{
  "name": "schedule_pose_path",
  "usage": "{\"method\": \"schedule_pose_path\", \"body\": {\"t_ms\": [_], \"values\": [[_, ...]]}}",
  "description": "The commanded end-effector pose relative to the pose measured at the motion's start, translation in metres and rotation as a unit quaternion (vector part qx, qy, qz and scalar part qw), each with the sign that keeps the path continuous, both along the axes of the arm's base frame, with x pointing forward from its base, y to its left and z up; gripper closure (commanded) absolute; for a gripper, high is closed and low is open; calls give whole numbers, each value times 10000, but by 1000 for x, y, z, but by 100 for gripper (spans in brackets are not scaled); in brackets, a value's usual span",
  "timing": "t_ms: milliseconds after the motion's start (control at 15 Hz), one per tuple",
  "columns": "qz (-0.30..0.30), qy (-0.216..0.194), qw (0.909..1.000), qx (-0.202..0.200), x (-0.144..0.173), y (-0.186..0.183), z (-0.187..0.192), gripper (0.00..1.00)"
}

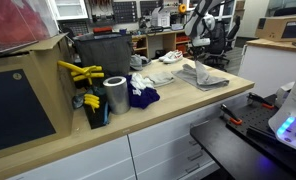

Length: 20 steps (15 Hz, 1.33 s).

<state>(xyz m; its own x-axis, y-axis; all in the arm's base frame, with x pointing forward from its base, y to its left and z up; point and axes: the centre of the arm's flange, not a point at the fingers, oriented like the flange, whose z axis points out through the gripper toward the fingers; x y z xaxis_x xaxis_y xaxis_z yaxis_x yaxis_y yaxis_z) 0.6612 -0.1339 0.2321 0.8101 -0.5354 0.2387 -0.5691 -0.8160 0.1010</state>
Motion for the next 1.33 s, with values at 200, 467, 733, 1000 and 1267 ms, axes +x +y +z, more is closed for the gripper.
{"method": "schedule_pose_path", "body": {"t_ms": [200,467,733,1000,1267], "values": [[283,-21,9995,139,-7,47,59,98],[575,55,9980,241,-5,88,61,98],[783,119,9963,334,0,121,52,98],[909,162,9947,453,2,142,47,98],[943,228,9933,625,2,157,42,98]]}}
